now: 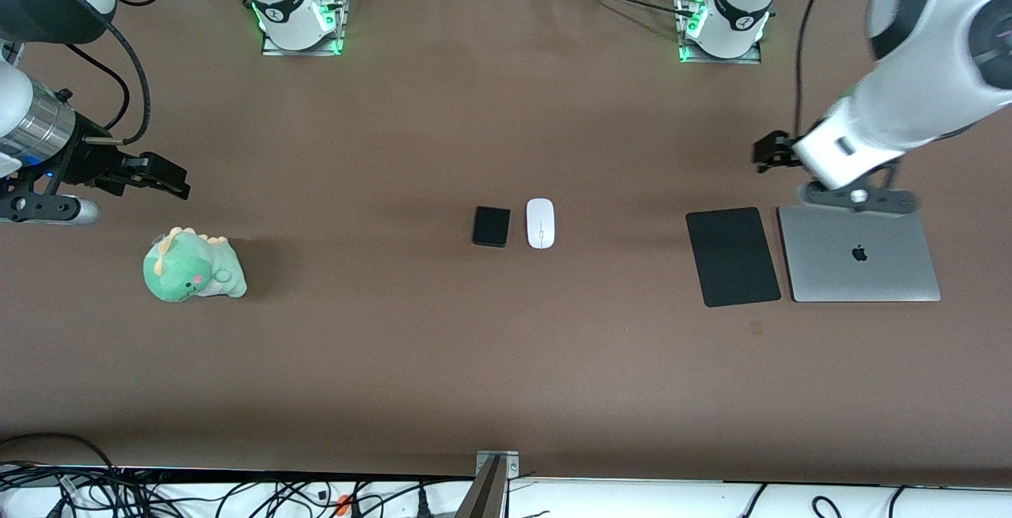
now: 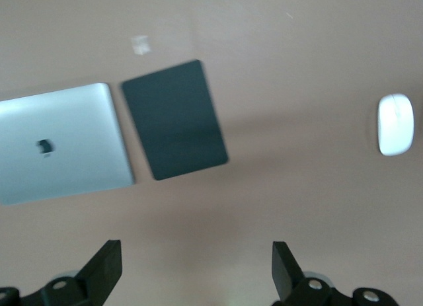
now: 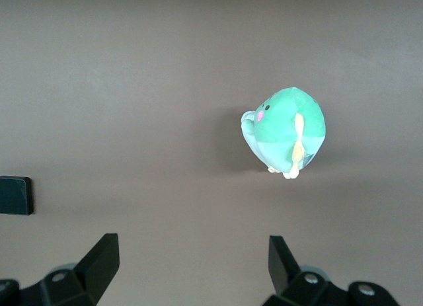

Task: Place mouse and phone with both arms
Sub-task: 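Move the left gripper over the white mouse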

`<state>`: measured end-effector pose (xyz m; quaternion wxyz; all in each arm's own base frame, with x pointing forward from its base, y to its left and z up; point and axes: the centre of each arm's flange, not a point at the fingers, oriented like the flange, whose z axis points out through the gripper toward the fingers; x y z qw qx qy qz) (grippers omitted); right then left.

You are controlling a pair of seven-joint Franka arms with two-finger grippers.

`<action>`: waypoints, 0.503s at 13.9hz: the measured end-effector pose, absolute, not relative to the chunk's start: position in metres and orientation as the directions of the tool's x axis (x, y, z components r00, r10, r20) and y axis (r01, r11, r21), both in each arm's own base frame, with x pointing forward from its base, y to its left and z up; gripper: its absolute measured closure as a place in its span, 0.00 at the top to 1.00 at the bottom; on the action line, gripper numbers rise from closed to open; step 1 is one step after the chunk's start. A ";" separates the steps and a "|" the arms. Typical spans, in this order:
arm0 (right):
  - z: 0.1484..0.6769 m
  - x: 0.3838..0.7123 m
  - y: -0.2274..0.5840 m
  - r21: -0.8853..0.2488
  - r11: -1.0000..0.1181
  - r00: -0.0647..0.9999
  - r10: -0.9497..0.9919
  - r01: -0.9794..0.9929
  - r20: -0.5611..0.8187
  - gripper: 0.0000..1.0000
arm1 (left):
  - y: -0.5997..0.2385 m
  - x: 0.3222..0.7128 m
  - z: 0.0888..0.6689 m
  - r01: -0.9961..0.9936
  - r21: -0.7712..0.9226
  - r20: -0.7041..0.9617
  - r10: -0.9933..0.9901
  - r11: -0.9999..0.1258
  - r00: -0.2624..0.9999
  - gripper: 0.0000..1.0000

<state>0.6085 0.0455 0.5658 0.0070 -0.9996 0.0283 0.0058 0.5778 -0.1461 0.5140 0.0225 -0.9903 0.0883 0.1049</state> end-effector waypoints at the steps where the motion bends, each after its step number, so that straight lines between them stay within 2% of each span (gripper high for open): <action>1: 0.566 0.609 0.045 -0.014 -0.998 0.998 -0.057 -0.057 -0.012 1.00 | -0.167 0.578 0.496 -0.212 -0.024 -0.240 -0.200 -0.977 0.950 1.00; 4: 0.566 0.609 0.045 -0.014 -0.998 0.998 -0.057 -0.057 -0.012 1.00 | -0.222 0.587 0.438 -0.243 0.064 -0.258 -0.252 -0.968 0.933 1.00; 7: 0.566 0.608 0.045 -0.014 -0.998 0.998 -0.057 -0.057 -0.013 1.00 | -0.263 0.597 0.387 -0.181 0.126 -0.234 -0.206 -0.975 0.950 1.00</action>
